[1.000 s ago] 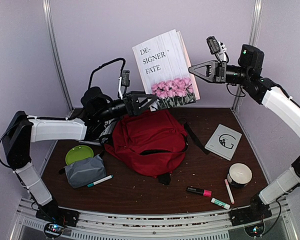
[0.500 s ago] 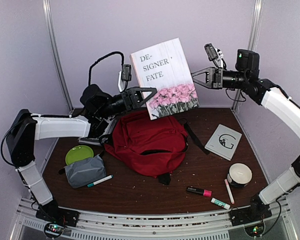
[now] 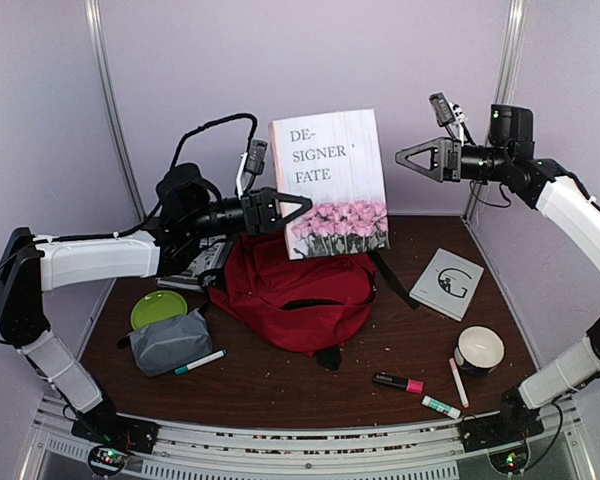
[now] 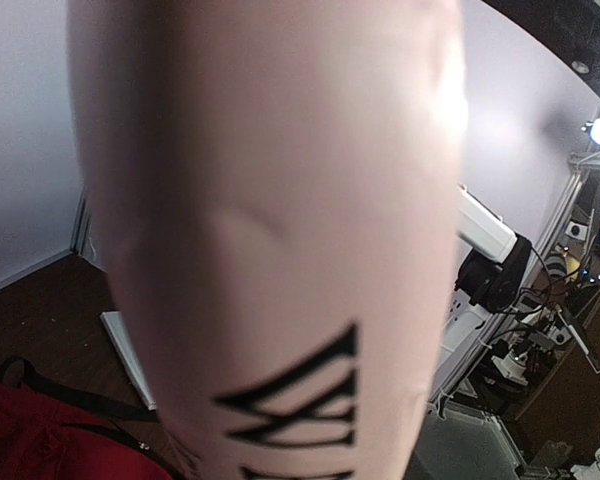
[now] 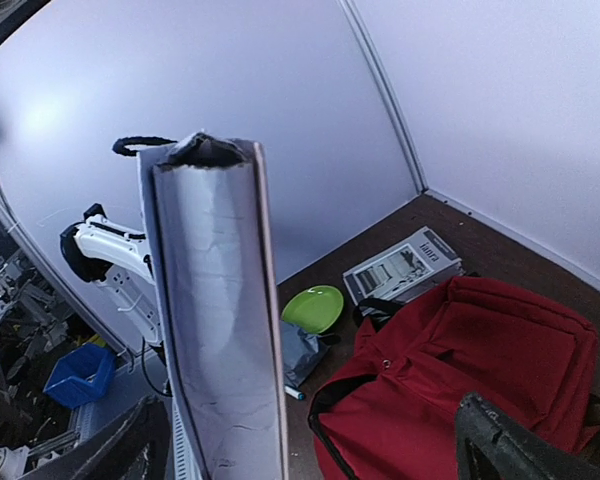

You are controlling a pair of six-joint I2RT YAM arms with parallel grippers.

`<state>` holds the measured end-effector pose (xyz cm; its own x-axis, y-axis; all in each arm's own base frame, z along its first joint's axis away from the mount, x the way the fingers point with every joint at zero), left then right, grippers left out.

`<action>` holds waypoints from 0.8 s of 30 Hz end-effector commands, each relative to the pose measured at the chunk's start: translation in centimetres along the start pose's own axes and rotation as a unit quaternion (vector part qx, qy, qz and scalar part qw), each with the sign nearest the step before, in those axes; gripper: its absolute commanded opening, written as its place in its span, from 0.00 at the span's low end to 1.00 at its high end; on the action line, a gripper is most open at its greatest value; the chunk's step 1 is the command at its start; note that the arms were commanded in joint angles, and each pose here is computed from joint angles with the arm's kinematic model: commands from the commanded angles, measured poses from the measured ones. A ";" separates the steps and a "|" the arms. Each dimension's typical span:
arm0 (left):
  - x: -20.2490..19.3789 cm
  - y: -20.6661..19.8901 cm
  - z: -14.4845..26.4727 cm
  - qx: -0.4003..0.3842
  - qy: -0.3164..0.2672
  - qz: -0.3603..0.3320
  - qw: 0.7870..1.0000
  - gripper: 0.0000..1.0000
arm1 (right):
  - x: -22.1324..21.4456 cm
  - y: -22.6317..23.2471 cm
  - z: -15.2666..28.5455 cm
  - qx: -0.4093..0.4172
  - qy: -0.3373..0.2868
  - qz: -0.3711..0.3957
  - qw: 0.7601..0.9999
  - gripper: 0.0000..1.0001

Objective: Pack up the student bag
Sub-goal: Pass from the right arm to the left, then pass from the left arm to the right

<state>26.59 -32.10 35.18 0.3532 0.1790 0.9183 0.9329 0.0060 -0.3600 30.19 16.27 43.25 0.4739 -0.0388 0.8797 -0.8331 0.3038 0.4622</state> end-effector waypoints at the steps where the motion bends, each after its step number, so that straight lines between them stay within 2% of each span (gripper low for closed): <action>1: -0.3 -1.0 0.6 0.001 0.039 -0.041 0.998 0.32 | -2.0 1.4 -1.4 0.063 0.035 -0.018 0.997 1.00; 9: -0.4 -1.3 0.5 -0.012 0.046 -0.027 0.999 0.32 | -2.4 2.5 -4.9 0.093 0.065 -0.016 0.993 1.00; 11: -0.4 -1.4 0.5 -0.016 0.049 -0.025 0.998 0.32 | -2.3 2.4 -5.4 0.099 0.067 -0.019 0.993 0.97; 15: -0.5 -1.5 0.5 -0.021 0.055 -0.024 0.998 0.32 | -2.1 2.1 -6.1 0.121 0.062 -0.036 0.990 0.81; 17: -0.6 -1.5 0.5 -0.023 0.058 -0.021 0.998 0.32 | -2.0 2.1 -6.2 0.135 0.054 -0.043 0.988 0.70; 20: -0.8 -1.3 0.5 -0.020 0.063 -0.017 0.998 0.42 | -1.5 2.3 -6.3 0.155 0.041 -0.058 0.985 0.47; 22: -0.9 -1.3 0.5 -0.013 0.064 -0.016 0.998 0.54 | -1.0 2.3 -6.2 0.164 0.031 -0.071 0.983 0.42; 24: -1.0 -1.3 0.7 -0.009 0.063 -0.017 0.998 0.60 | -0.4 2.3 -6.0 0.169 0.019 -0.073 0.983 0.38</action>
<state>25.67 -31.93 33.33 0.3770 0.0286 0.9258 0.9260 0.0093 -0.3774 29.79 23.01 41.19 0.6129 0.0368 0.7893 -0.7901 0.0398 0.6117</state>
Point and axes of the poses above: each gripper's point midway between its finger pads, its own z axis back along the fingers, its own y axis along the line the jaws close on, x = y × z, the point moved 8 cm from there along z, back along the fingers, and after that the axes turned 4 degrees about -z, right-handed, at the moved point
